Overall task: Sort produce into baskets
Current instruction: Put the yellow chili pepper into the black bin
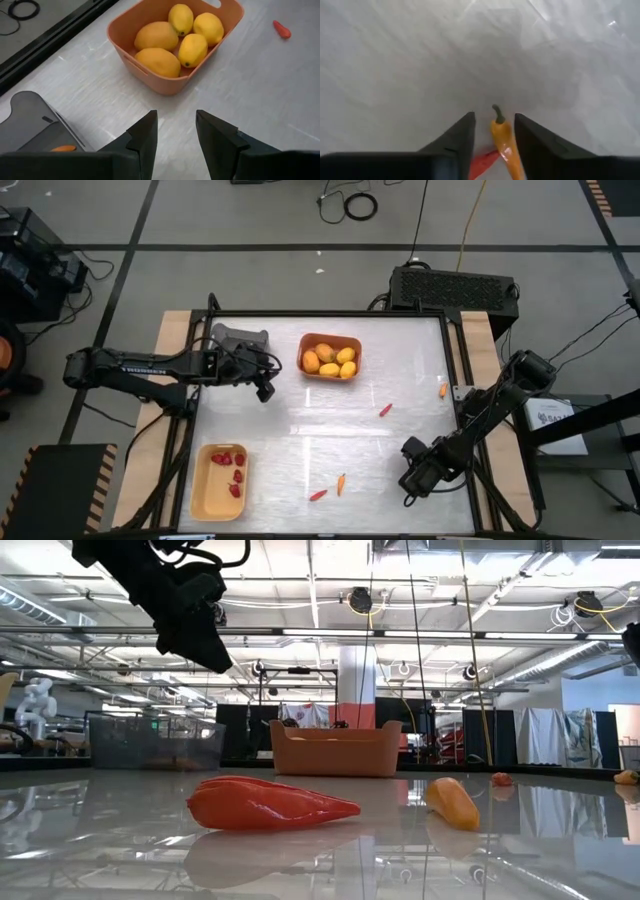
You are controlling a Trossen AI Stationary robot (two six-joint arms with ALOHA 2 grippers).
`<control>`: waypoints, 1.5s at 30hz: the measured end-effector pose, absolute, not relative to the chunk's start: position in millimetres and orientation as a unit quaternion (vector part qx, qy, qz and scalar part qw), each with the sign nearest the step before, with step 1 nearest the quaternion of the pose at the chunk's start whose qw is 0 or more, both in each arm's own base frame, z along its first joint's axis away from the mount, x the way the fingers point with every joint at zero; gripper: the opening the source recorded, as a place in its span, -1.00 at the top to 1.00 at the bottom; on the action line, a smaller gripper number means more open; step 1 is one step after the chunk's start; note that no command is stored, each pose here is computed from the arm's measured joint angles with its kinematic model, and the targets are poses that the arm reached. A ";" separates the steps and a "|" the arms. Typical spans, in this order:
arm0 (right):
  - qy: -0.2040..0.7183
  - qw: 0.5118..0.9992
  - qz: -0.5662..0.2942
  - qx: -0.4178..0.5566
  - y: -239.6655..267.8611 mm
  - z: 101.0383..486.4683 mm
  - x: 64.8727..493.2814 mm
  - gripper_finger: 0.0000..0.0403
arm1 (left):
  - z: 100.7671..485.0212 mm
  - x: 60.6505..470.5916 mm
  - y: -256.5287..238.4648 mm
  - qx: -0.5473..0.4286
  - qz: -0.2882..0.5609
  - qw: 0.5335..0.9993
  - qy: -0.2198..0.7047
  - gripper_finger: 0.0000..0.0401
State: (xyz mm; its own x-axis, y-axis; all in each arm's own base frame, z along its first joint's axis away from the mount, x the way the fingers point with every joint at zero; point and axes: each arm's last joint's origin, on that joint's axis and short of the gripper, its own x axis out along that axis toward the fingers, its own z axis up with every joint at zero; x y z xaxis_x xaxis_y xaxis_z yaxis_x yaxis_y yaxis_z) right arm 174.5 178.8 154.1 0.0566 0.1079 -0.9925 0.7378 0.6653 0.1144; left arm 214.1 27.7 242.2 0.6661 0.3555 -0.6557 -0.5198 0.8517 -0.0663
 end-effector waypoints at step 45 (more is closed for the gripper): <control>0.265 0.945 -0.133 0.136 181.6 287.3 277.6 1.00 | 173.8 308.7 -92.6 -0.076 -0.149 0.984 0.062 0.29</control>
